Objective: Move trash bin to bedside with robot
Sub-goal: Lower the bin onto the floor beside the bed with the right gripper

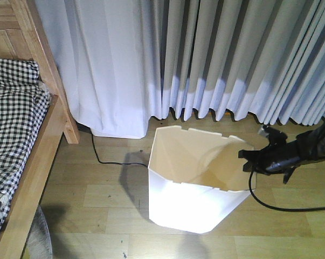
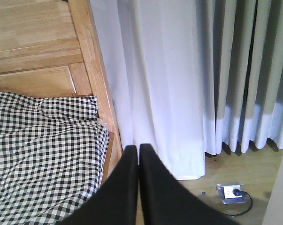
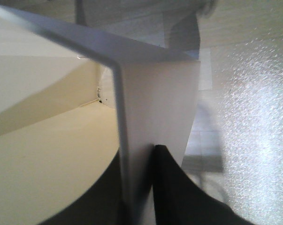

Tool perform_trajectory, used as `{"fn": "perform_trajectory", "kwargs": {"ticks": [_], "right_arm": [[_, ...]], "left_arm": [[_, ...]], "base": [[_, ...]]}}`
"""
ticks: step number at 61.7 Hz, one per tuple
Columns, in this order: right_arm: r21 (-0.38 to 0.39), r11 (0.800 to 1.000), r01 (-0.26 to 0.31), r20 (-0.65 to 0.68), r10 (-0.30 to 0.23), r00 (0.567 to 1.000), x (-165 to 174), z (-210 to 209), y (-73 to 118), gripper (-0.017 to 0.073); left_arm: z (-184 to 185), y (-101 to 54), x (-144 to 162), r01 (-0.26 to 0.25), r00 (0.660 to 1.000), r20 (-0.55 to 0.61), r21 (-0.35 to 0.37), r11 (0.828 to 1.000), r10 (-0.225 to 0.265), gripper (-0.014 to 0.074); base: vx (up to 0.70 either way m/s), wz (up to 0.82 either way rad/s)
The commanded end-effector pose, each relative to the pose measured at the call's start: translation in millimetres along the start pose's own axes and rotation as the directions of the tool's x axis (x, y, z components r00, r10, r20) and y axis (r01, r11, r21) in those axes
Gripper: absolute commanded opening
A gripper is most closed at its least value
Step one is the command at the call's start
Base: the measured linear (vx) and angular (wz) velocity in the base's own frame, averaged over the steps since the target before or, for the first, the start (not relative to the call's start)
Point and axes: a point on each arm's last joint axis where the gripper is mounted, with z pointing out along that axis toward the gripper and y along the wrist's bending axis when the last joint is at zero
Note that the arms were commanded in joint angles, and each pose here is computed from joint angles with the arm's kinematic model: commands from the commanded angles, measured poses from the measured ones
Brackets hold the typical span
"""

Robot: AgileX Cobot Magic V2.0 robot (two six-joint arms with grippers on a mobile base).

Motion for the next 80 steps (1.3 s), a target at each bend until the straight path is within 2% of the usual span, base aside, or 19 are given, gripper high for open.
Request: {"fn": "perform_trajectory", "kwargs": {"ticks": [1,27,33,39,45,49,62,80], "right_arm": [[-0.213,0.976,-0.032,0.015,0.036,0.999,-18.2,-8.2,21.2,-0.0006],[-0.237,0.967,-0.088,-0.042,0.080,0.996,-13.1,49.1,-3.3,-0.0006],[-0.246,0.966,-0.083,-0.036,0.077,0.996,-17.4,58.3,-5.7,-0.0006],[-0.245,0.968,-0.054,-0.034,0.048,0.998,-22.3,67.0,-5.2,-0.0006],[-0.230,0.973,0.018,-0.057,-0.032,0.998,-26.2,77.6,0.5,-0.0006],[-0.218,0.975,0.047,-0.079,-0.065,0.995,-28.2,84.2,4.8,-0.0006],[-0.200,0.979,0.031,-0.100,-0.052,0.994,-37.2,98.8,4.5,-0.0006],[-0.182,0.981,0.075,-0.074,-0.090,0.993,-44.1,109.8,-1.6,-0.0006]], "left_arm": [[1.6,-1.6,2.0,0.010,0.998,0.056,0.013,1.000,-0.011,-0.0006],[1.6,-1.6,2.0,0.010,0.998,0.056,0.013,1.000,-0.011,-0.0006],[1.6,-1.6,2.0,0.010,0.998,0.056,0.013,1.000,-0.011,-0.0006],[1.6,-1.6,2.0,0.010,0.998,0.056,0.013,1.000,-0.011,-0.0006],[1.6,-1.6,2.0,0.010,0.998,0.056,0.013,1.000,-0.011,-0.0006],[1.6,-1.6,2.0,0.010,0.998,0.056,0.013,1.000,-0.011,-0.0006],[1.6,-1.6,2.0,0.010,0.998,0.056,0.013,1.000,-0.011,-0.0006],[1.6,-1.6,2.0,0.010,0.998,0.056,0.013,1.000,-0.011,-0.0006]], "base": [[0.00,0.00],[0.00,0.00],[0.00,0.00],[0.00,0.00],[0.00,0.00],[0.00,0.00],[0.00,0.00],[0.00,0.00]]}}
